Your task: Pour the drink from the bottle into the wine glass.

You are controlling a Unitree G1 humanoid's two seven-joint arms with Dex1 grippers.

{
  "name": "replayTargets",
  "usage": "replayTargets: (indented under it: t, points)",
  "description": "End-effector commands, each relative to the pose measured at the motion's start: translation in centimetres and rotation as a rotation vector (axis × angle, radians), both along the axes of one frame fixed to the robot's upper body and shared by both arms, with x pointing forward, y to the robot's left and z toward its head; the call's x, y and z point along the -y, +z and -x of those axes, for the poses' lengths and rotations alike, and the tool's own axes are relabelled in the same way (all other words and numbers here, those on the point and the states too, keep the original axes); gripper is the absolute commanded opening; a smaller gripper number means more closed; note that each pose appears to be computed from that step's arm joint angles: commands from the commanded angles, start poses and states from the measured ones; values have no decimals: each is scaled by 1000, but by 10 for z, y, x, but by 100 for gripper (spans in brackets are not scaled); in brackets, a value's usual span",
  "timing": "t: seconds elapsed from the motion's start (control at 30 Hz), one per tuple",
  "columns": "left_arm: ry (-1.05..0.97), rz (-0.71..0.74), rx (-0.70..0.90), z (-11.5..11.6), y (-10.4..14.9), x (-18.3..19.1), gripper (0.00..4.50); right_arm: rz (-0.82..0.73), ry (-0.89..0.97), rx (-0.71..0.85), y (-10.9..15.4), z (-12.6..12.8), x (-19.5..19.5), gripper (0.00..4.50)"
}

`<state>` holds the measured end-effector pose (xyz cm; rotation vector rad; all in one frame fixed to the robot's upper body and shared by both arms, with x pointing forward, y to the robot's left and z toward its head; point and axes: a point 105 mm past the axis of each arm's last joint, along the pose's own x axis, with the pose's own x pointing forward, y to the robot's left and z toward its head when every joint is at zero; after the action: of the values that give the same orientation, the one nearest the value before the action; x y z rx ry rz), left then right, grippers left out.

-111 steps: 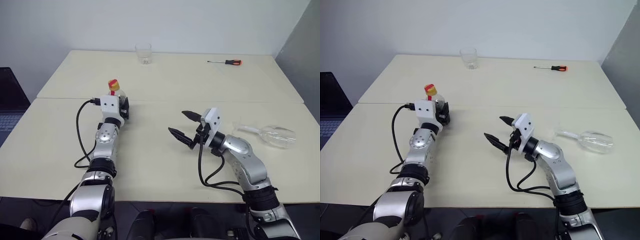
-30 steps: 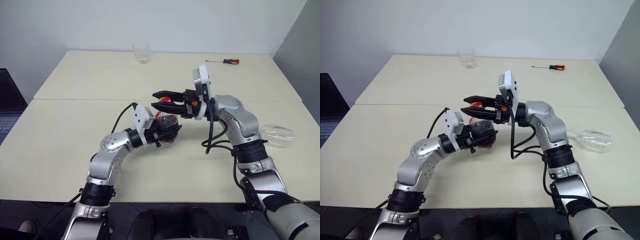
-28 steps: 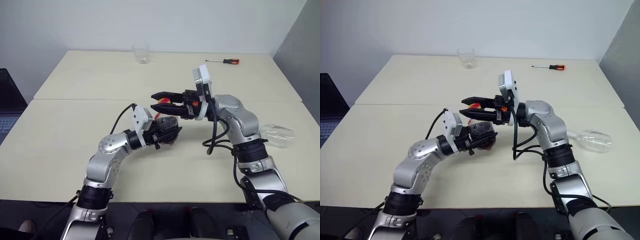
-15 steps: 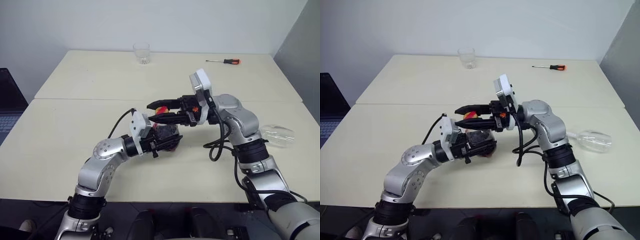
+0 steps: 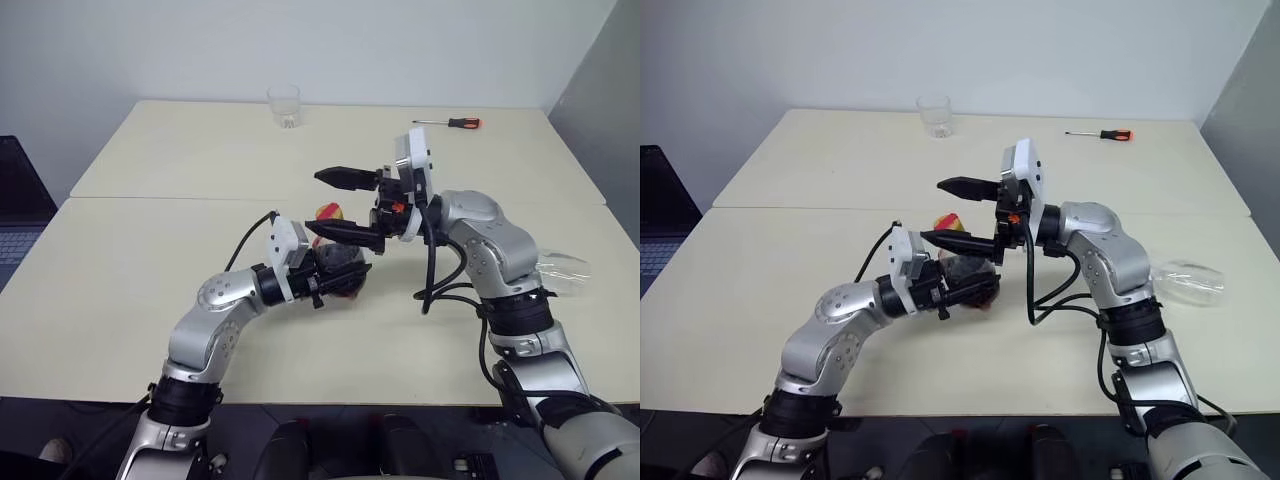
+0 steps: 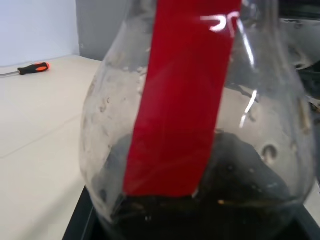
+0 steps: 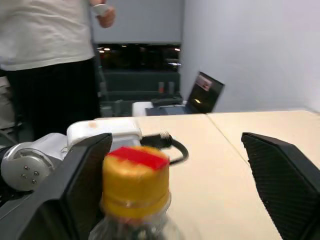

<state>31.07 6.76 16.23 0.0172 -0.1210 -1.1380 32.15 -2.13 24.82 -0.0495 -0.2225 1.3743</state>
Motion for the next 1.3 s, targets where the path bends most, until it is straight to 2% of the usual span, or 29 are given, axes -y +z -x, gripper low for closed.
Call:
replayTargets:
  t: [0.03,0.37,0.7,0.97,1.1,1.3]
  points:
    - [66,26,72,-15,14,-6,218,-47,-62,24,16,3,7,448]
    - [172,58,67,-53,19,1,218,-65,-208,17,20,-2,-6,448]
    - [161,59,97,-60,20,13,218,-82,-391,30,23,-28,-22,448]
    - [155,46,104,-59,18,12,218,-80,-420,37,24,-34,-26,448]
    - [156,42,105,-59,18,10,218,-79,-422,35,23,-35,-25,361]
    - [153,41,105,-58,18,10,218,-73,-417,38,22,-36,-24,141]
